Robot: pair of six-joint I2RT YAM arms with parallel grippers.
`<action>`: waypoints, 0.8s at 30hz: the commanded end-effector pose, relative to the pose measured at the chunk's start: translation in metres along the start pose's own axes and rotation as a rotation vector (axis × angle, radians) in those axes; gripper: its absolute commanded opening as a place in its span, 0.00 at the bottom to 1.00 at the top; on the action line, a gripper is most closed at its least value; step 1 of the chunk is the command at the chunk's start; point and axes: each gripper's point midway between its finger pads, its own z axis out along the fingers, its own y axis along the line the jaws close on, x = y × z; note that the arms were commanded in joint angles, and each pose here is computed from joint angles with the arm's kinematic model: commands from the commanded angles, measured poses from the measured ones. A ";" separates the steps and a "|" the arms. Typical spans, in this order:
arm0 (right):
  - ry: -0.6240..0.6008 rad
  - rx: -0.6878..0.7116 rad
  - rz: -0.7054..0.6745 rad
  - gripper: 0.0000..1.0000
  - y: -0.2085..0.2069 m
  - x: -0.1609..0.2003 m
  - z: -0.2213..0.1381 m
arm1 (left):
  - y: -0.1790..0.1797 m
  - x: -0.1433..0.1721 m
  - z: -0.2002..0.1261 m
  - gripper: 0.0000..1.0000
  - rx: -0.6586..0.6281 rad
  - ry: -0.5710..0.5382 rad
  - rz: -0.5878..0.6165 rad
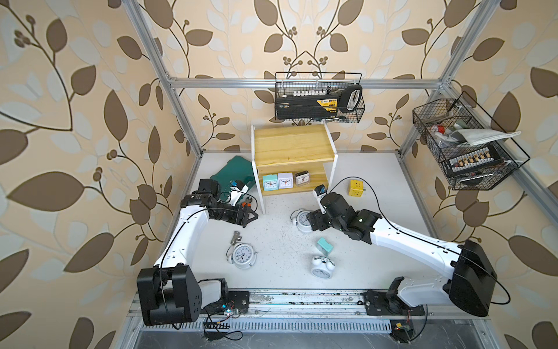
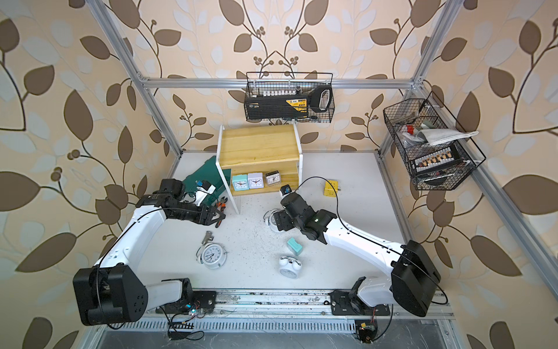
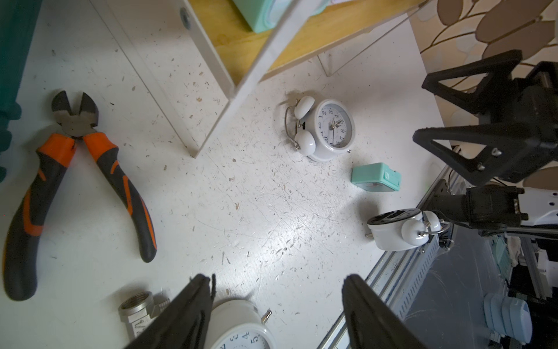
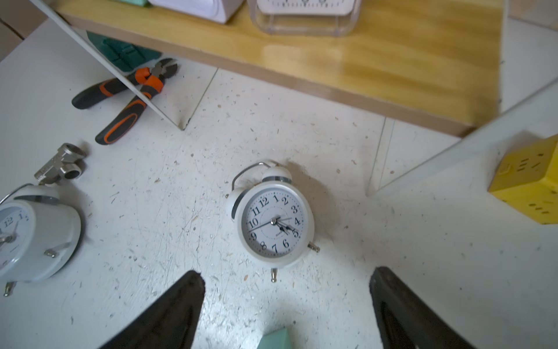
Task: Place the alarm clocks on the shelf by style
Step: Pick up the alarm from the center of the board.
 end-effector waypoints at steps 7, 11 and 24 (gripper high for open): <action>0.392 0.018 -0.025 0.83 -0.003 0.071 -0.002 | -0.009 -0.007 -0.002 0.72 0.016 0.001 0.041; 0.474 0.007 -0.068 0.81 0.000 0.089 0.002 | -0.009 -0.007 -0.001 0.72 0.016 0.002 0.040; 0.533 0.074 -0.137 0.63 0.004 0.103 0.026 | -0.010 -0.004 0.000 0.72 0.018 0.004 0.040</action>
